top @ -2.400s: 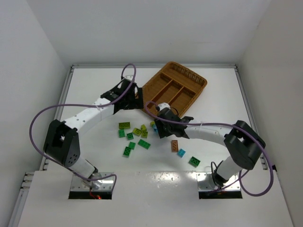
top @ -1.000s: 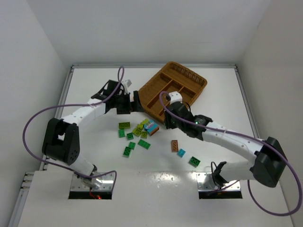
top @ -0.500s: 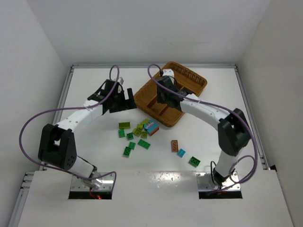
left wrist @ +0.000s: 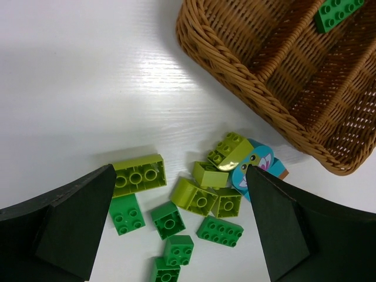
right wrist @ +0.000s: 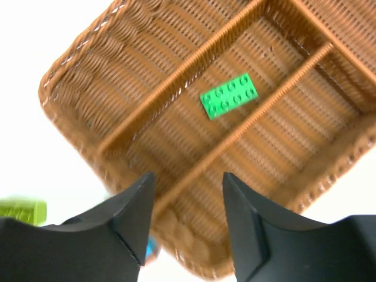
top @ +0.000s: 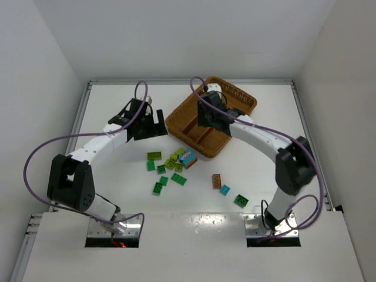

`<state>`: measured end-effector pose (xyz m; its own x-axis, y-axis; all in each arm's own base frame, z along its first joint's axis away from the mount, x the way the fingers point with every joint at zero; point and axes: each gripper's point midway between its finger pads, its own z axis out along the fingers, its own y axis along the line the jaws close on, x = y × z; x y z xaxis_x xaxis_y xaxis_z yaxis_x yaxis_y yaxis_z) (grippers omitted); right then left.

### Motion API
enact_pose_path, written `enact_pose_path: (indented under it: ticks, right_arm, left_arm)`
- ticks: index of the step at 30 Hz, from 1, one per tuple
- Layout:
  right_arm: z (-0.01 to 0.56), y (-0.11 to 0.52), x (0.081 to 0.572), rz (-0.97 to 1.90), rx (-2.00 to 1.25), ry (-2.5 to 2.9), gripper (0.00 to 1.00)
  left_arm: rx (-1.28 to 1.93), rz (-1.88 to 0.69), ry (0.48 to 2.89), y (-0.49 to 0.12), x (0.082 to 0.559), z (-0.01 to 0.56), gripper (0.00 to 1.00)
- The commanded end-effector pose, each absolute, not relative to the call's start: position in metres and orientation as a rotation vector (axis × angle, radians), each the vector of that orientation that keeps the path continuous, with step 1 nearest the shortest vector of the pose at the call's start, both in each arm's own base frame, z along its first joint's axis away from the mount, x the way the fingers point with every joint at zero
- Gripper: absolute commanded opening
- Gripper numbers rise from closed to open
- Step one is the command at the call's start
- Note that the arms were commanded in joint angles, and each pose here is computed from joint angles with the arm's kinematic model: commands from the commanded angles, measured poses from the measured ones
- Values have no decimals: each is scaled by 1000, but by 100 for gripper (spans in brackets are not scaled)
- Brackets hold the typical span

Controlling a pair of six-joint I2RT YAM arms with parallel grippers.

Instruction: Sort the legos into containers by color

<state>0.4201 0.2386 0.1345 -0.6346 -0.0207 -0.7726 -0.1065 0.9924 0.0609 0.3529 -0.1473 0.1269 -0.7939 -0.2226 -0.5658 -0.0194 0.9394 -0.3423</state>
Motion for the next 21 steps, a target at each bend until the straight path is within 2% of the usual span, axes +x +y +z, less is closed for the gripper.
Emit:
enact_pose_path:
  ticks: [1, 3, 6, 7, 10, 13, 17, 21]
  right_arm:
    - [178, 241, 389, 252, -123, 2164, 49]
    - [149, 245, 358, 334, -205, 2236, 49]
    - [124, 255, 321, 414, -355, 2301, 55]
    - [116, 266, 305, 487, -433, 2330, 61]
    - [105, 285, 273, 556, -562, 2359, 68]
    - [85, 287, 264, 490, -611, 2393, 68]
    - [66, 291, 265, 438, -724, 2405, 75]
    - [50, 294, 270, 391, -801, 2423, 78]
  left_arm:
    - [-191, -391, 2371, -139, 365, 157, 100]
    - [-198, -375, 2367, -136, 366, 157, 100]
    - [-223, -334, 2367, -128, 367, 155, 100]
    - [-227, -324, 2365, -126, 367, 155, 100]
    - [-224, -331, 2376, -127, 365, 154, 100]
    - [-224, -331, 2376, -127, 365, 154, 100]
    - [-224, -327, 2385, -126, 363, 150, 100]
    - [-219, -342, 2377, -128, 362, 154, 100]
